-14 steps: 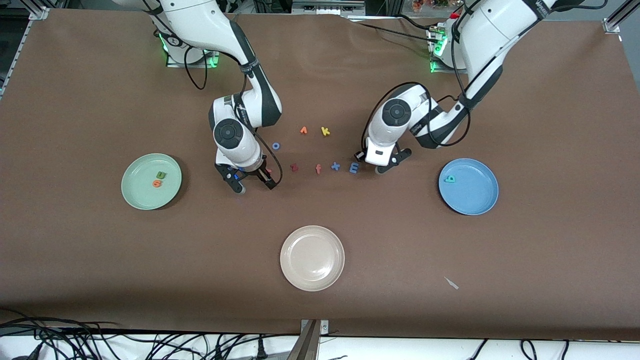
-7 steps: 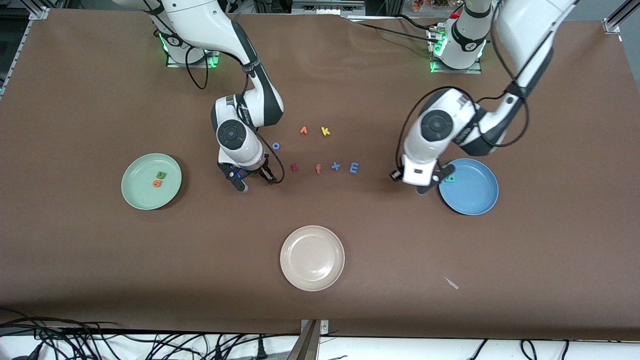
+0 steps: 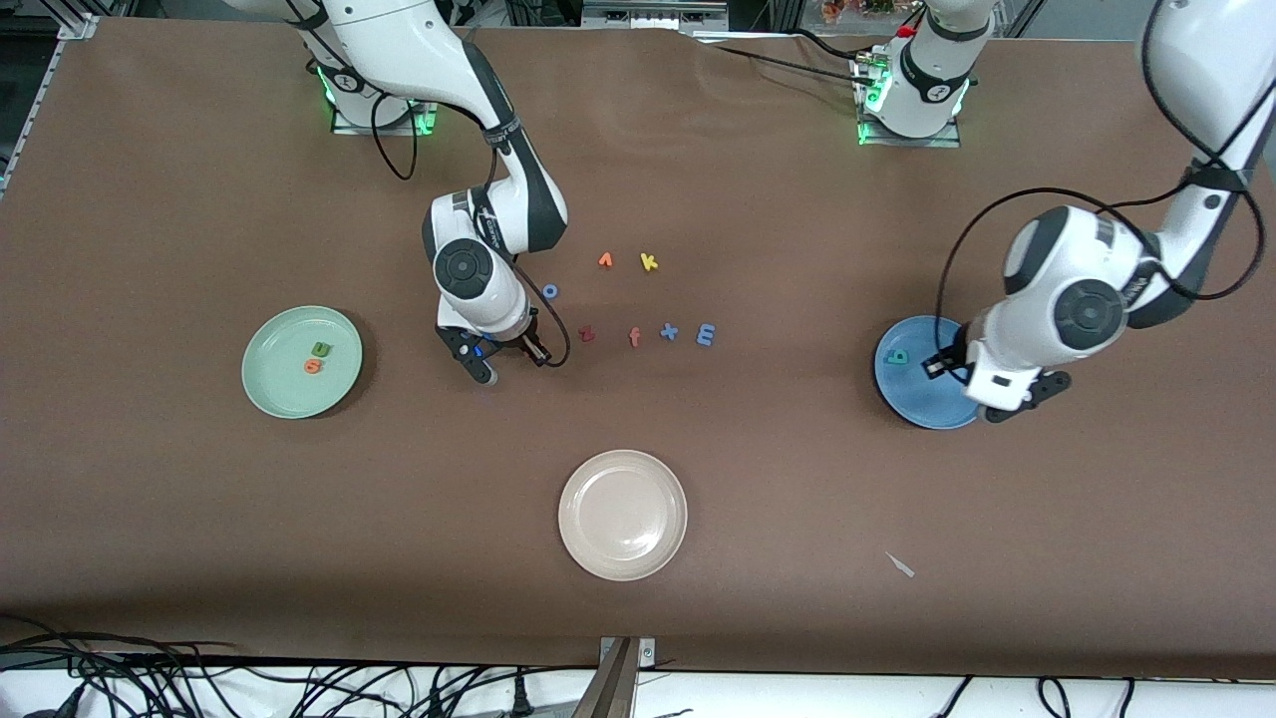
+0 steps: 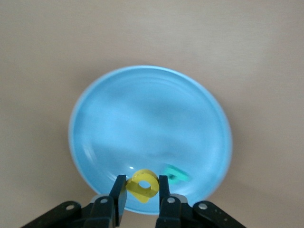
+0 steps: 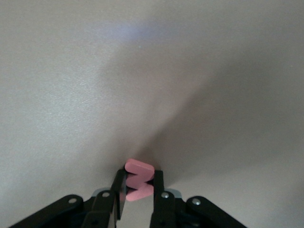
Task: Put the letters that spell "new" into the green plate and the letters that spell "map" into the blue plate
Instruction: 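Drop the yellow letter on the blue plate while the right gripper carries W, then release the W on the green plate while the left gripper grasps blue E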
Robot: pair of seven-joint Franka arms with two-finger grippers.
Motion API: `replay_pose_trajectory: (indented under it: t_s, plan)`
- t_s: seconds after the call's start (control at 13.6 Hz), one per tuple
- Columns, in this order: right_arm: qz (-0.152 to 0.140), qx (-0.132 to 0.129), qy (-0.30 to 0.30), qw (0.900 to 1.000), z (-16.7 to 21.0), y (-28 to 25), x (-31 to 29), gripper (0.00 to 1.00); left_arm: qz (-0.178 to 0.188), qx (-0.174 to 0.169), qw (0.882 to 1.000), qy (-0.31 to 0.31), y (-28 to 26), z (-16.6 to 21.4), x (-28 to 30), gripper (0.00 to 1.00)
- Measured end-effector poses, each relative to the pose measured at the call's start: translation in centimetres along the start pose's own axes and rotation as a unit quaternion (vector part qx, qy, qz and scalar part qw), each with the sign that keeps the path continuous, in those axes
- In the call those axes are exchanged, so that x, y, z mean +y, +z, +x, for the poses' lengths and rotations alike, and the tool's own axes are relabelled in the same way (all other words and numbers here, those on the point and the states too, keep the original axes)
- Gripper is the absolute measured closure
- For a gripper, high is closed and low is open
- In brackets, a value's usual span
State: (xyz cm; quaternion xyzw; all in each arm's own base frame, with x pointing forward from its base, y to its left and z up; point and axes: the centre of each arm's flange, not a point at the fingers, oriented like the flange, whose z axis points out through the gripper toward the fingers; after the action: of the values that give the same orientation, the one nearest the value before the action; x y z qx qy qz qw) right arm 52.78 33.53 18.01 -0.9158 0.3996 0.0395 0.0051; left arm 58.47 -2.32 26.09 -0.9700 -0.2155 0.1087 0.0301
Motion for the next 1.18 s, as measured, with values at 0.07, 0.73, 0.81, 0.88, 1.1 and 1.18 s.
replay_pose_trajectory:
  t_s: [0.07,0.73,0.81,0.88,1.1,1.18]
  plan:
    - [-0.009,-0.007,-0.012,1.0,0.3,-0.3,-0.1,0.74,-0.003,-0.011,1.0,0.008,0.8,0.6,-1.2,0.69]
    - [-0.103,-0.064,-0.231,0.965,16.4,-9.5,7.4,0.74,-0.017,-0.056,0.998,0.019,5.4,1.4,-1.9,0.33]
    - [-0.114,-0.061,-0.251,0.959,17.2,-9.3,8.5,0.74,-0.02,-0.051,0.998,0.024,4.8,1.2,-1.2,0.24]
    - [-0.118,-0.058,-0.27,0.954,18.1,-8.7,9.8,0.74,-0.027,-0.046,0.998,0.029,3.8,0.5,0.4,0.13]
    - [-0.109,-0.041,-0.333,0.936,21.4,-7.1,14.5,0.74,-0.047,-0.031,0.998,0.024,0.2,-4.1,7.5,0.0]
    - [-0.104,-0.035,-0.356,0.928,22.6,-6.9,16.4,0.74,-0.051,-0.026,0.998,0.027,-0.6,-6.1,10.1,0.0]
